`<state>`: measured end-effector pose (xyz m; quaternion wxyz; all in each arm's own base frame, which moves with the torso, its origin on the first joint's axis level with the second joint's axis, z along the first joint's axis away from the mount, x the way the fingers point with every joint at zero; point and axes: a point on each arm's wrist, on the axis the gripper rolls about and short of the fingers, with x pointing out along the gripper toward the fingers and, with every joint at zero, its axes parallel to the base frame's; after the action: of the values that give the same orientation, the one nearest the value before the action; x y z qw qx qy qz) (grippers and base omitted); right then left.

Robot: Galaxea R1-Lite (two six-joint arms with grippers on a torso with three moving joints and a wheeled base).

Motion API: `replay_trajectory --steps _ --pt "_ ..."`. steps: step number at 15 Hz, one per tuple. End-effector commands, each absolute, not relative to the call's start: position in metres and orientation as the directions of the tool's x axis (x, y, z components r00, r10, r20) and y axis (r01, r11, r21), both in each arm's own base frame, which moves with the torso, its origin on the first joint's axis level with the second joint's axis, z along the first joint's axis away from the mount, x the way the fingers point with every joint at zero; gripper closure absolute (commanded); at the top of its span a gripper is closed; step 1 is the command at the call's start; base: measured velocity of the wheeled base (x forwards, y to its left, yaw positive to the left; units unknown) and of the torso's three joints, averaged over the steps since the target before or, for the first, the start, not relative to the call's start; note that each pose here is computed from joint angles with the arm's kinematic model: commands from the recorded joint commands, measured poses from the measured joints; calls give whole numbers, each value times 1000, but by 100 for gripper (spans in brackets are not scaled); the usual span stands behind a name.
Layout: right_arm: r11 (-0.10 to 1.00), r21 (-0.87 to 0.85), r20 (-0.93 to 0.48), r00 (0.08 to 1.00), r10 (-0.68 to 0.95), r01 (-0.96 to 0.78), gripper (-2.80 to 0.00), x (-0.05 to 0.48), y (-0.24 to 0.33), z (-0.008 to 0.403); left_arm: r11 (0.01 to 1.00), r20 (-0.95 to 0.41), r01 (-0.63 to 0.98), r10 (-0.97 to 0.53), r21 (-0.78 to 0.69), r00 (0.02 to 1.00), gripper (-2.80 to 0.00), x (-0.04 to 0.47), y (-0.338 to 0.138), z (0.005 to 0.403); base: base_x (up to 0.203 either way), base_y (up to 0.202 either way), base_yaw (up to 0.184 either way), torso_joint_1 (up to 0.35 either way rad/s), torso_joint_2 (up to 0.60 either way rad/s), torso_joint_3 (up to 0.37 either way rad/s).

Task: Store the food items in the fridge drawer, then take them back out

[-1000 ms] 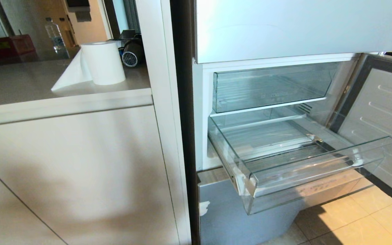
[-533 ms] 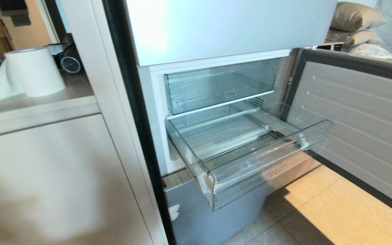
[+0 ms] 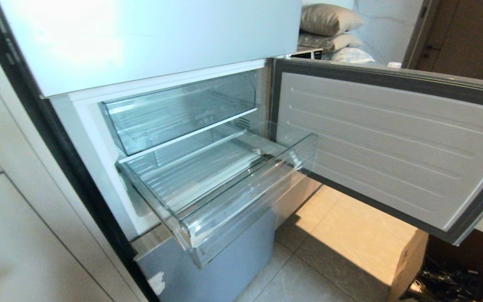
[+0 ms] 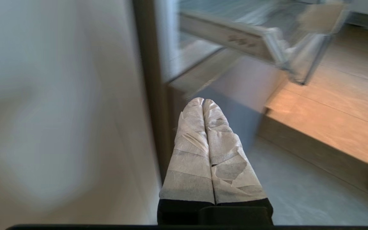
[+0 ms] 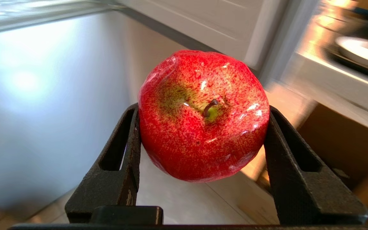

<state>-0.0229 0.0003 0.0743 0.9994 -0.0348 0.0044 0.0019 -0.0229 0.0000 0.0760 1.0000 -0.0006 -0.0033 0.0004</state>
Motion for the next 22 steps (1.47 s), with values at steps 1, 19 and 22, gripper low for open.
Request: replay_trajectory --steps 1,19,22 --pt "998 -62 -9 1000 4 -4 0 -23 0 75 1000 6 -2 2 -2 1000 0 -23 0 76 1 6 -135 2 7 2" --pt "748 200 -320 764 -560 633 0 98 -67 166 1000 6 -2 2 -2 1000 0 -23 0 76 0 0 -5 0 0 0" --pt "733 220 -342 755 -560 644 0 123 -91 160 1000 6 -2 2 -2 1000 0 -23 0 76 0 0 0 0 0 0"
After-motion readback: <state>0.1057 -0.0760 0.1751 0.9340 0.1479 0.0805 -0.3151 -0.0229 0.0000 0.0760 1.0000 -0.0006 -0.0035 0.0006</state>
